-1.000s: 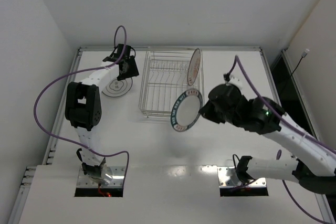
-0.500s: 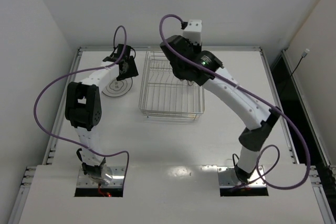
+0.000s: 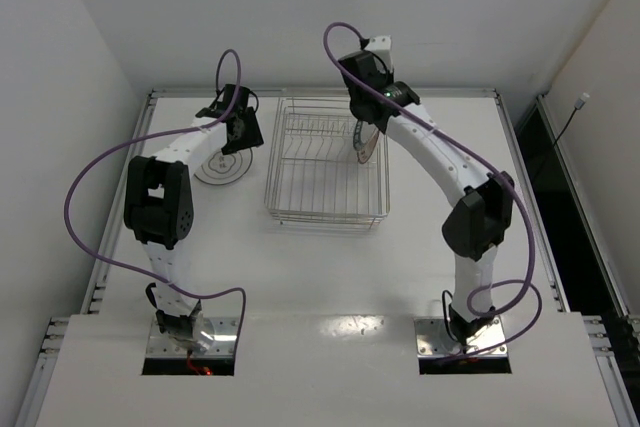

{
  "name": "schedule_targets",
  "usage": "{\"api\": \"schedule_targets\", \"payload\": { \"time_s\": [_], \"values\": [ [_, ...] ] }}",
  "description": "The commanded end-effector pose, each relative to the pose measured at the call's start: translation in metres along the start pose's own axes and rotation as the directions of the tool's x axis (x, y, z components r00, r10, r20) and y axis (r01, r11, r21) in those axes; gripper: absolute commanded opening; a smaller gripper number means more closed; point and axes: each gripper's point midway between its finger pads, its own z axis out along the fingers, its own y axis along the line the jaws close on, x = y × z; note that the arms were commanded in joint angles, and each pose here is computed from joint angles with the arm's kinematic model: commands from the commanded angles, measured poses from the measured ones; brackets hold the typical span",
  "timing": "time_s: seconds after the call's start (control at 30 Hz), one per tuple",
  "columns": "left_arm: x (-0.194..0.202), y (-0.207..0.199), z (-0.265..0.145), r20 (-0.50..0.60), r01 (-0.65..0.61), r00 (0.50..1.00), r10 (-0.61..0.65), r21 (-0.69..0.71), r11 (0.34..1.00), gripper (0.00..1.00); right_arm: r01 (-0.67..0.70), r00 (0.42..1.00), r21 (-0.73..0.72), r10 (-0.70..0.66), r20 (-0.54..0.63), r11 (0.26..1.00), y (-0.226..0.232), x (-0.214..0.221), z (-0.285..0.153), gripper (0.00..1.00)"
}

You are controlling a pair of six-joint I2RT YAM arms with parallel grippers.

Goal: Load the plates into the dish rack

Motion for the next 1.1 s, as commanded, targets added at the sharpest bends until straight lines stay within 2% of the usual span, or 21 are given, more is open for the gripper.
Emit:
{"api": "schedule_targets", "payload": {
  "time_s": [0.0,0.2,0.4,0.57,0.83,1.07],
  "values": [
    [-0.025,-0.004,-0.016,0.061,0.032,0.998,-0.033,0.020,0.999,0.55,0.007,1.000,-0.086,-0.006,0.009,0.996,0.032,0.012,0.015,0.00],
    [-0.025,-0.004,-0.016,0.061,0.032,0.998,-0.033,0.020,0.999,0.55,0.120,0.992,-0.054,-0.121,-0.023,0.991,0.045,0.042,0.039,0.00],
    [-0.025,-0.004,-0.016,0.061,0.032,0.998,-0.033,0.020,0.999,0.55,0.152,0.988,-0.013,-0.152,-0.019,0.988,0.038,0.046,0.043,0.00],
    [-0.028,-0.005,-0.017,0.069,0.034,0.997,-0.035,0.024,0.999,0.55,0.122,0.992,-0.018,-0.121,0.039,0.992,0.033,0.021,0.029,0.00],
    [-0.026,-0.005,-0.014,0.061,0.032,0.998,-0.033,0.020,0.999,0.55,0.129,0.966,0.055,-0.138,0.220,0.990,0.015,-0.050,-0.025,0.00],
    [-0.026,-0.005,-0.014,0.061,0.032,0.998,-0.033,0.020,0.999,0.55,0.169,0.942,0.112,-0.193,0.274,0.979,0.009,-0.071,-0.042,0.00]
  ]
}}
